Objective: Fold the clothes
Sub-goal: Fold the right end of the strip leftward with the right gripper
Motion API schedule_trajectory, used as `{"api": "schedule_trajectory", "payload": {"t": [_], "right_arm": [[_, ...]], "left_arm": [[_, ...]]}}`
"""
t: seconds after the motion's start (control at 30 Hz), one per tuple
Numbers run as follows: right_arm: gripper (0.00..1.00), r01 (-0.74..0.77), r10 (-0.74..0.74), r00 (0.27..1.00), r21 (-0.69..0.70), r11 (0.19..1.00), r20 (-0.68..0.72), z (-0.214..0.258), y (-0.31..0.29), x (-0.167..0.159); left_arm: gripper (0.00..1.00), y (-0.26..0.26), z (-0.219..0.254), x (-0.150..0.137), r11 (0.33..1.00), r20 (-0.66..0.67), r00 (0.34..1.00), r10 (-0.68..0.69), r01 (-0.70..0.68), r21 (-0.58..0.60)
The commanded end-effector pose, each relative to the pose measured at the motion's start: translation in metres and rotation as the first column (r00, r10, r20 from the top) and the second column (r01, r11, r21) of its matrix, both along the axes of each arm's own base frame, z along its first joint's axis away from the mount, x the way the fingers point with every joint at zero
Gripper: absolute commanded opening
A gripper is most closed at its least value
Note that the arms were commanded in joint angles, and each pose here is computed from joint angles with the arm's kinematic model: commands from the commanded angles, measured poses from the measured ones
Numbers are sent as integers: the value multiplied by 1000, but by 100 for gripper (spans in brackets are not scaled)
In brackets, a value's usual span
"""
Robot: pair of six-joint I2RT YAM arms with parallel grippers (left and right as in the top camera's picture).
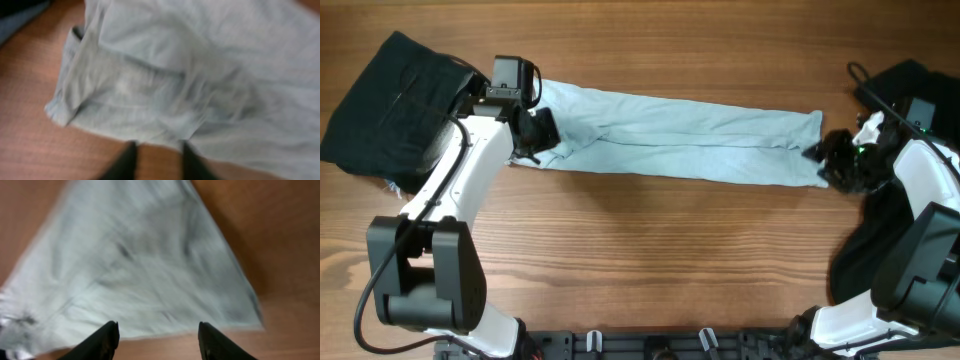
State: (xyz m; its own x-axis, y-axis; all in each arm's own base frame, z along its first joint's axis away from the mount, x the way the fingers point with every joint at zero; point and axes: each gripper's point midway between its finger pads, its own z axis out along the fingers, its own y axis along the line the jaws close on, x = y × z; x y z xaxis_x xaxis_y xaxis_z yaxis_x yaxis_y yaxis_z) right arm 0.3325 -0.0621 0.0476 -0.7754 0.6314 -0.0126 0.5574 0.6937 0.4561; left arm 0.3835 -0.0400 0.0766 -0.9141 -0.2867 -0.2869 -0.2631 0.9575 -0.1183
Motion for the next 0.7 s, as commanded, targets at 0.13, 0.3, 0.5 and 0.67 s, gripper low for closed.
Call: {"api": "schedule_trajectory", "payload": {"t": [0.13,0.3,0.5,0.67], "right_arm": [[75,-118,140,988,-271,955,64,-1,-38,17],[75,-159,206,964,-258,953,167,-12,-35,45],[74,-219,253,955,-205,954,155,-55,-28,51],[43,-311,317,930,-63,948,185,-66,10,48]], "left_arm": [[17,20,-10,-2,1000,-44,999,-1,2,19],[49,16,-7,7,996,-8,1000,3,-4,-93],[52,17,-6,8,995,-4,1000,7,-7,-99],[64,17,-5,12,995,14,1000,7,-6,-99]]}}
